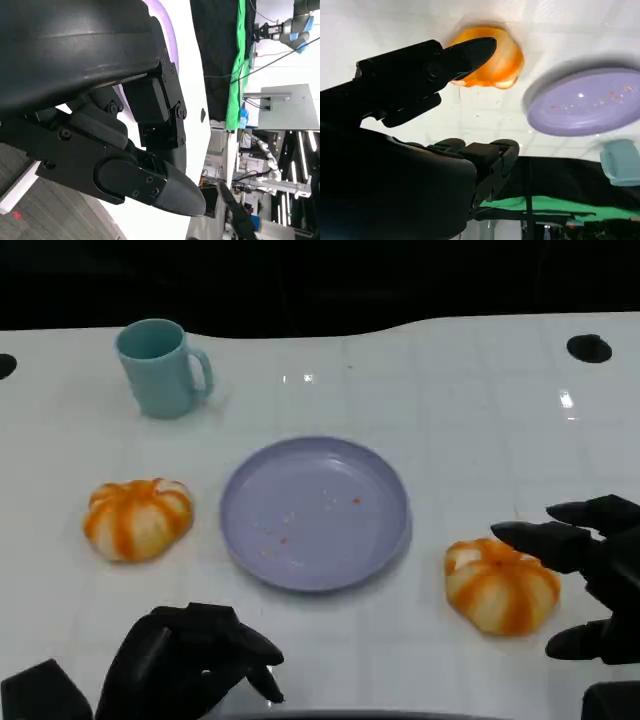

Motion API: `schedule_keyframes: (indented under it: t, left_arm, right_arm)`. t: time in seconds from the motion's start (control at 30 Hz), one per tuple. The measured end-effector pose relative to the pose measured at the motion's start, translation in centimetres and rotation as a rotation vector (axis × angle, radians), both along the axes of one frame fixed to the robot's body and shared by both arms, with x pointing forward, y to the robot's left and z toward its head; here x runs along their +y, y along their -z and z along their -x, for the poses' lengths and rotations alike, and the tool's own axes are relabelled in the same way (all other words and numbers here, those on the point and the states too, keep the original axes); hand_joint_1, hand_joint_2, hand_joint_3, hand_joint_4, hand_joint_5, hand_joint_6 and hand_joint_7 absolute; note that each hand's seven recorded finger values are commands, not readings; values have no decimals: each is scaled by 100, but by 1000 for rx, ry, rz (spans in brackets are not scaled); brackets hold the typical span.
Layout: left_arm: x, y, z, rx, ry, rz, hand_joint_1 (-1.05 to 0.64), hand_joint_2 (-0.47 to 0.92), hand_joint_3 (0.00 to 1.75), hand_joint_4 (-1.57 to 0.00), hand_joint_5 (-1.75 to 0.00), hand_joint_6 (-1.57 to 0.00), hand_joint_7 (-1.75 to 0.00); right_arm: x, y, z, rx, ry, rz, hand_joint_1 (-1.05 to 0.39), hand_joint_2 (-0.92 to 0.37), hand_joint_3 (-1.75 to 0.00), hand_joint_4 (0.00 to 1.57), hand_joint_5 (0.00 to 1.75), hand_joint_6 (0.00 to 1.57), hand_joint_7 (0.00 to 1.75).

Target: Grasp the bread from the table and place it into the plate.

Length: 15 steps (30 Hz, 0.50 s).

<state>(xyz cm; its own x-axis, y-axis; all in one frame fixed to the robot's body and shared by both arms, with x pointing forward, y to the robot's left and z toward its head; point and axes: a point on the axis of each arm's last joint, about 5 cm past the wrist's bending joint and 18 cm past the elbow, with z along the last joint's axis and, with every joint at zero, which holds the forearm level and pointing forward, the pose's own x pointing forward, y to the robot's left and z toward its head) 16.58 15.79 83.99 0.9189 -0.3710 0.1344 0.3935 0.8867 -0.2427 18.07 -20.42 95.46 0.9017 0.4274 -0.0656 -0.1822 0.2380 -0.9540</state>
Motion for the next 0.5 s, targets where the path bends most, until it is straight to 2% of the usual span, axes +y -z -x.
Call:
schedule_keyframes:
  t: [0.27, 0.5]
  left_arm:
    - [-2, 0, -1, 0, -1, 1, -98, 92, 2, -108, -116, -131, -49]
    - [-6, -1, 0, 0, 0, 3, -98, 92, 2, -108, -116, -131, -48]
  right_arm:
    - [86, 119, -130, 53, -8, 40, -46, -79, 0, 17, 34, 41, 2]
    - [196, 216, -224, 67, 18, 48, -42, -79, 0, 22, 30, 44, 2]
